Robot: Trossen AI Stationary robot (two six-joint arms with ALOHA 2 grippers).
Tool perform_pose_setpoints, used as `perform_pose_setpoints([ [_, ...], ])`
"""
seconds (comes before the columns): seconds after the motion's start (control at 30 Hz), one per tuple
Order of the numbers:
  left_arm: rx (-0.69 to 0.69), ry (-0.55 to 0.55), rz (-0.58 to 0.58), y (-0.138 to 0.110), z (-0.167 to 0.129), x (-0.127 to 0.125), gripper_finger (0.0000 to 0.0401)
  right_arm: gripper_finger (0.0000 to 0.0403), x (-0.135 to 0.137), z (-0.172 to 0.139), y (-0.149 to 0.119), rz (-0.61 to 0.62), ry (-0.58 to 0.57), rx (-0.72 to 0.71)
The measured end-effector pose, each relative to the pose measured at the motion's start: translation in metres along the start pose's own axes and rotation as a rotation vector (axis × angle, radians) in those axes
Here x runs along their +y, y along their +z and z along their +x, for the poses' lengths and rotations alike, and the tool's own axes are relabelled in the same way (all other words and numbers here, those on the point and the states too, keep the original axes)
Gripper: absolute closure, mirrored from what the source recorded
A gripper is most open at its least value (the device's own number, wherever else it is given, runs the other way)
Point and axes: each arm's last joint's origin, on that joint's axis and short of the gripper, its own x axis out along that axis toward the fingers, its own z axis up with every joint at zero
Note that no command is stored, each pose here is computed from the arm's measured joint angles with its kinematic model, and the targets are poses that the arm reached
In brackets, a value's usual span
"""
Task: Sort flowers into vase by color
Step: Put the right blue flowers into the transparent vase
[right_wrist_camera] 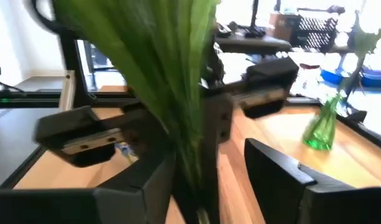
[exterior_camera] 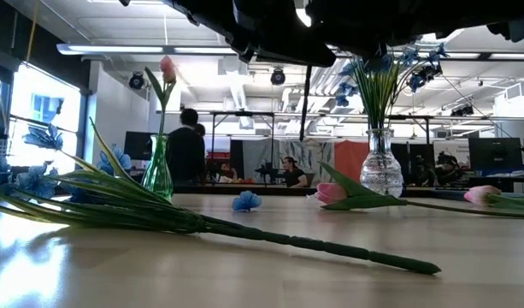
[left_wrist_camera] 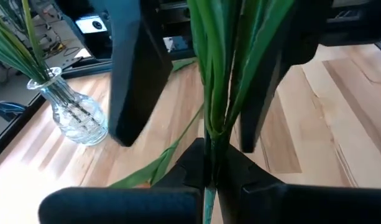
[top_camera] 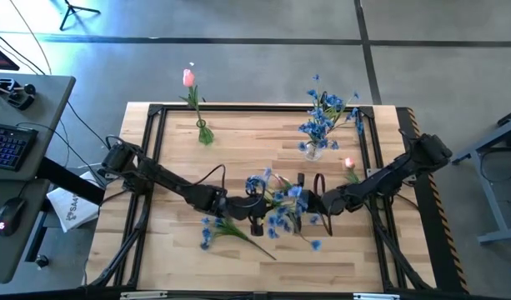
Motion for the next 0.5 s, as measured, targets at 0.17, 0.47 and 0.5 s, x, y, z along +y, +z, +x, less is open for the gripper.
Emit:
perform_pose_setpoints([
  [0.17, 0.002, -0.003, -0.014, 0.000, 0.000, 0.000, 0.0394, 0.0277, 0.004, -0.001, 0.004, -0.012, 0.065, -0.041],
  [0.47, 0.020, -0.004, -0.036, -0.002, 0.000, 0.000, 0.0390, 0.0393, 0.010, -0.008, 0.008, -0.080, 0.010, -0.049],
  [0.5, 0.022, -0.001, -0.043, -0.002, 0.001, 0.002, 0.0385, 0.0393, 0.011, -0.011, 0.009, -0.080, -0.017, -0.045],
])
